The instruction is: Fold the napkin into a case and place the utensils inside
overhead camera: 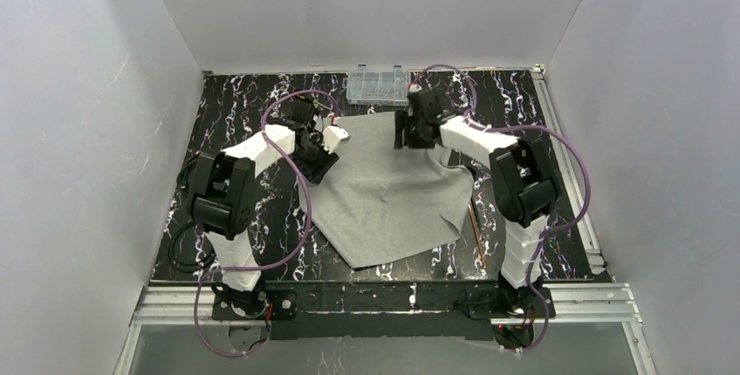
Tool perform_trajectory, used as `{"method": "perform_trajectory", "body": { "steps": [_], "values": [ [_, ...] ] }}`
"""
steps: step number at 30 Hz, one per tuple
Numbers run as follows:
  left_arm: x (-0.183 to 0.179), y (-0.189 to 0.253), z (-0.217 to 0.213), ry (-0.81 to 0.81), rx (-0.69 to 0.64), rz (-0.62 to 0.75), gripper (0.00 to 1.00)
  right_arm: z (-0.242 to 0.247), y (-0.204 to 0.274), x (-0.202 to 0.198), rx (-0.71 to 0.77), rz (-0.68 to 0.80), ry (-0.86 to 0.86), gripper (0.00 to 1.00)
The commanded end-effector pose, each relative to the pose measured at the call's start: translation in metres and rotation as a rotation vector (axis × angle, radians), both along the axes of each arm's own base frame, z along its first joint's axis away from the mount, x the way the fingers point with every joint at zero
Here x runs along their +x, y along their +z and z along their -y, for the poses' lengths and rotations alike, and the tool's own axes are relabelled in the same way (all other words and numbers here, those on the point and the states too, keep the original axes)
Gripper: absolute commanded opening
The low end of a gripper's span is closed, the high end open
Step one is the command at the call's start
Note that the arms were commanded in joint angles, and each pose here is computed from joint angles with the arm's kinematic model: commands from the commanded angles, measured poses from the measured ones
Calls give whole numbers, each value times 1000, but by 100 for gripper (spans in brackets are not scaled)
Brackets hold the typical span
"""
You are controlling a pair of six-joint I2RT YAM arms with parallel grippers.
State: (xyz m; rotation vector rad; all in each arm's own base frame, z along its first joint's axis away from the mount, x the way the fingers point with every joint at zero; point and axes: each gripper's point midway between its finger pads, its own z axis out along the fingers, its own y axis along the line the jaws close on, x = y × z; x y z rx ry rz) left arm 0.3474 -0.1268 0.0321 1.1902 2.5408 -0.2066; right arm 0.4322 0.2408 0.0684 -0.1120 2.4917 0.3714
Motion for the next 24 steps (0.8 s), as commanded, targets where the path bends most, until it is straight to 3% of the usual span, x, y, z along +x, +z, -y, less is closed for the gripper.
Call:
{"method": "perform_trajectory", "body": {
  "steps": [1, 4, 12, 15, 19, 24],
  "values": [
    [-11, 13, 1, -136, 18, 8, 47, -34, 14, -46, 66, 4, 36, 70],
    [5, 4, -8, -102, 68, 85, 45, -41, 2, -53, 94, -26, 43, 69],
    [52, -20, -63, 20, 353, 203, 42, -41, -16, -45, 31, -81, 55, 69],
    [63, -11, -77, 95, 388, 205, 41, -53, -15, -44, 63, -96, 66, 68],
    [43, 44, -38, 116, 136, 179, 45, -61, -15, -42, 27, -88, 64, 68],
    [-22, 103, -1, -95, -124, 147, 53, -52, -2, -30, -9, -32, 30, 69]
  ]
}}
